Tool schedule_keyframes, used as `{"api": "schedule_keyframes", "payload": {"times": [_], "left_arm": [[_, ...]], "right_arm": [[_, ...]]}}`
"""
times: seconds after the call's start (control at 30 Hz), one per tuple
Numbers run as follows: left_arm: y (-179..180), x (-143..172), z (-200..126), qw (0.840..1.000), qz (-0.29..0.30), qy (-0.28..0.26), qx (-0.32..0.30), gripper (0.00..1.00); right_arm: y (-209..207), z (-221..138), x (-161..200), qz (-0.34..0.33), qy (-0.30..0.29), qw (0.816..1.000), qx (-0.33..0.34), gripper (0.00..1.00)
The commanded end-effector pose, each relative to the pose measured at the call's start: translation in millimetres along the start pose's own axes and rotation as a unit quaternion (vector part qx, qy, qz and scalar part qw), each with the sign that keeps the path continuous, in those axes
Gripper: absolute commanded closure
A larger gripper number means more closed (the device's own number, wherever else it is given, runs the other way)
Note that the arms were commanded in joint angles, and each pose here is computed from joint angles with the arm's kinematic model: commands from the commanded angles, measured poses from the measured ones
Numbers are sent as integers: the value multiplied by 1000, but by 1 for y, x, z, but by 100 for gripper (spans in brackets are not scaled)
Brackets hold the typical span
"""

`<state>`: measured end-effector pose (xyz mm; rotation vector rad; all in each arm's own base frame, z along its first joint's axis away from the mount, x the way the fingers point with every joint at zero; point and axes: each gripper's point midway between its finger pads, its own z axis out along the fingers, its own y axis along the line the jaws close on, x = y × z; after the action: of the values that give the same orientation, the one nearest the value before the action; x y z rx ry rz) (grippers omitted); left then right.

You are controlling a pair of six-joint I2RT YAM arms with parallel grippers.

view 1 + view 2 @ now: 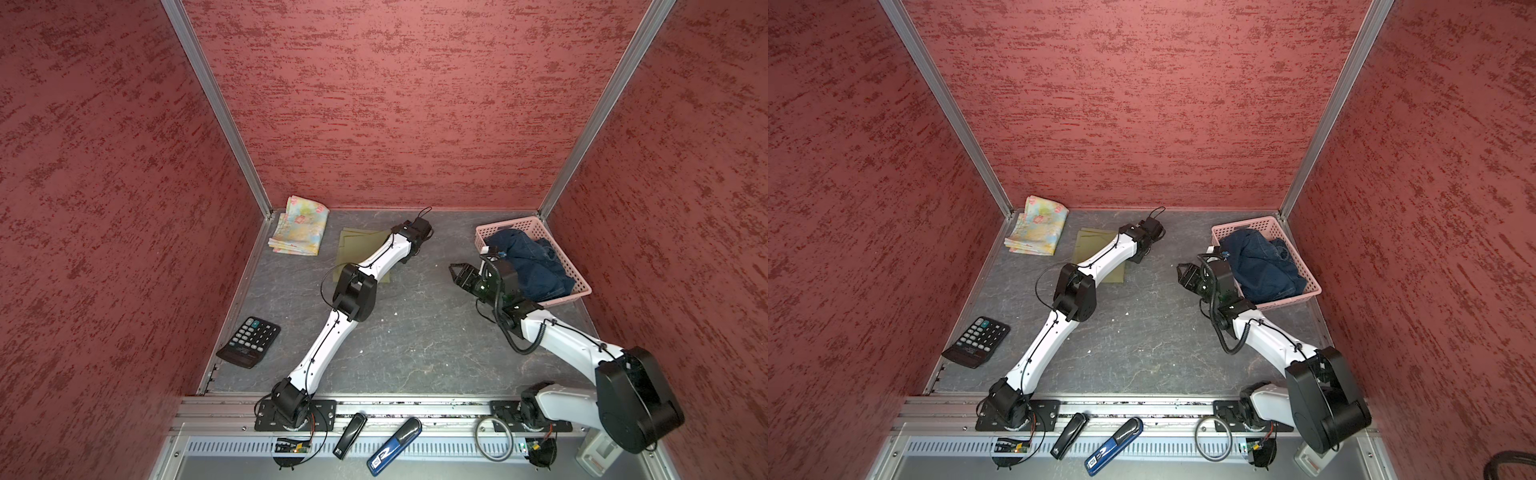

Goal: Fold and stack skirts
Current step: Pick up the skirt from the top-center of the table.

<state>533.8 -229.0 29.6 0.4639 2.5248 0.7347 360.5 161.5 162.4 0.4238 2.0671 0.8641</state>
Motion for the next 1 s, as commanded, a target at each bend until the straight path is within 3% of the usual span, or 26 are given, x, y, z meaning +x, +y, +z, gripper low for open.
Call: {"api": "schedule_keyframes", "payload": {"times": [0.0, 0.03, 0.2, 0.3, 0.4, 0.57, 0.7, 0.77, 0.87, 0.97], "left_arm": [[-18, 18, 22, 999, 29, 31, 23, 92], [-19, 17, 21, 999, 25, 30, 33, 100], [-7, -11, -7, 994, -25, -11, 103, 100], [14, -39, -46, 976, -81, -53, 195, 100], [46, -62, -83, 946, -120, -98, 284, 100], [109, -80, -127, 861, -177, -155, 451, 100], [174, -92, -147, 755, -236, -197, 579, 100], [201, -90, -143, 718, -249, -211, 615, 100], [232, -81, -103, 685, -283, -201, 640, 100], [249, -66, -53, 683, -322, -183, 630, 100]], "right_arm": [[0, -1, -8, 9, -20, 1000, 0, 36], [1, -2, -9, 7, -21, 1000, 0, 36], [3, -4, -15, 3, -28, 1000, 6, 36], [5, -5, -19, 1, -33, 999, 9, 36], [7, -5, -21, -1, -34, 999, 11, 36], [11, -2, -25, -5, -34, 999, 11, 36], [16, 3, -29, -10, -32, 999, 16, 36], [20, 5, -32, -12, -33, 999, 18, 36], [28, 8, -34, -19, -33, 999, 20, 36], [38, 11, -35, -29, -31, 999, 18, 36]]}}
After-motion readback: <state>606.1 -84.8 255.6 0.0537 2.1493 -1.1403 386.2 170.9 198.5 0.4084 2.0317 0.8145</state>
